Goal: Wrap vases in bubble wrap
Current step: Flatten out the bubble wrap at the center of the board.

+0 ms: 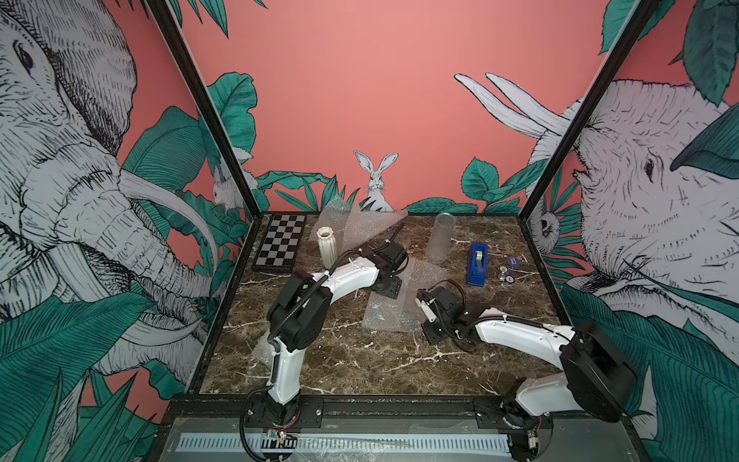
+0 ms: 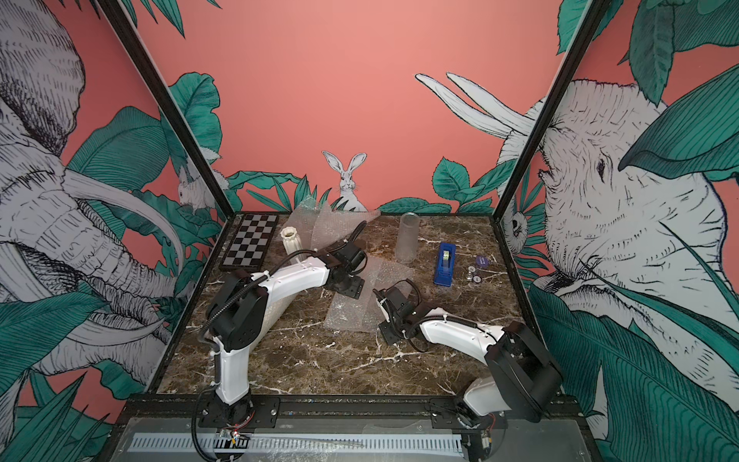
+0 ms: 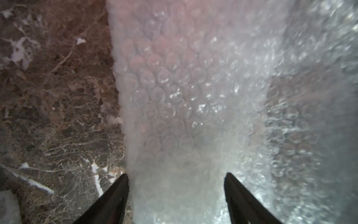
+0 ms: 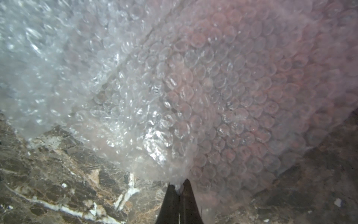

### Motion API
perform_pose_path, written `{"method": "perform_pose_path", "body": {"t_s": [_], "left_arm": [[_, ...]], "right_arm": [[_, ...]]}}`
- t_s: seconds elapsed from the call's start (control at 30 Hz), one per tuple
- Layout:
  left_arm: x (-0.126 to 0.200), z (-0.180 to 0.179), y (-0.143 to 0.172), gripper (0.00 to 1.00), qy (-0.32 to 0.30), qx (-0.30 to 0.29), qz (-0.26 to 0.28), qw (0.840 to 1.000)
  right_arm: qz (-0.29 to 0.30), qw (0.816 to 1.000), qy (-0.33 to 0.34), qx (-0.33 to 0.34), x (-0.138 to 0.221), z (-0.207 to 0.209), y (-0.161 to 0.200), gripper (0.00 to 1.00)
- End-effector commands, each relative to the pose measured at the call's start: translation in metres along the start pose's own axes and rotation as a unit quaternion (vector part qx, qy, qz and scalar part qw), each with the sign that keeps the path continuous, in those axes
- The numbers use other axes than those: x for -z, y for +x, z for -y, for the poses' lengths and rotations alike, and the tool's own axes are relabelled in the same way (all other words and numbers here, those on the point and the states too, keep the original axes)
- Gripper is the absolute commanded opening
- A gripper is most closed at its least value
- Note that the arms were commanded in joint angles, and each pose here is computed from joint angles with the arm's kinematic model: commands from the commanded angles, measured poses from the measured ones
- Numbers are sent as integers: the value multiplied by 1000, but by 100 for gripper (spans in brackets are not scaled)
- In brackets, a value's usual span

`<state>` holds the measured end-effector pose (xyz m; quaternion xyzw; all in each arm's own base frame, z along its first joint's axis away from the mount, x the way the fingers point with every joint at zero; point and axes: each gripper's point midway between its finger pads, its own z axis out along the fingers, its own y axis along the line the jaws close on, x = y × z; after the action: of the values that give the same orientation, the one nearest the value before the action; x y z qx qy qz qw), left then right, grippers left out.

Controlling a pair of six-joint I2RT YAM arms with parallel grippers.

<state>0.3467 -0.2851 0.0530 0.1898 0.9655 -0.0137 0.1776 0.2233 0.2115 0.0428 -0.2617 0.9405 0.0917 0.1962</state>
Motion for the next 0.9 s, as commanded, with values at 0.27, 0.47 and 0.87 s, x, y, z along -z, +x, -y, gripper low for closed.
{"method": "perform_pose_path", "body": {"t_s": [0.27,0.47,0.87], "left_arm": [[0,-52,18,55,-92,44,-14,995],[12,-73,28,51,-91,74,-3,993],[74,-81,90,42,-37,117,62,990]], "right_arm": [[-12,997,76,-14,7,32,12,5],[-1,996,88,-19,11,47,-2,6],[-16,989,149,-12,18,93,-50,41]]}}
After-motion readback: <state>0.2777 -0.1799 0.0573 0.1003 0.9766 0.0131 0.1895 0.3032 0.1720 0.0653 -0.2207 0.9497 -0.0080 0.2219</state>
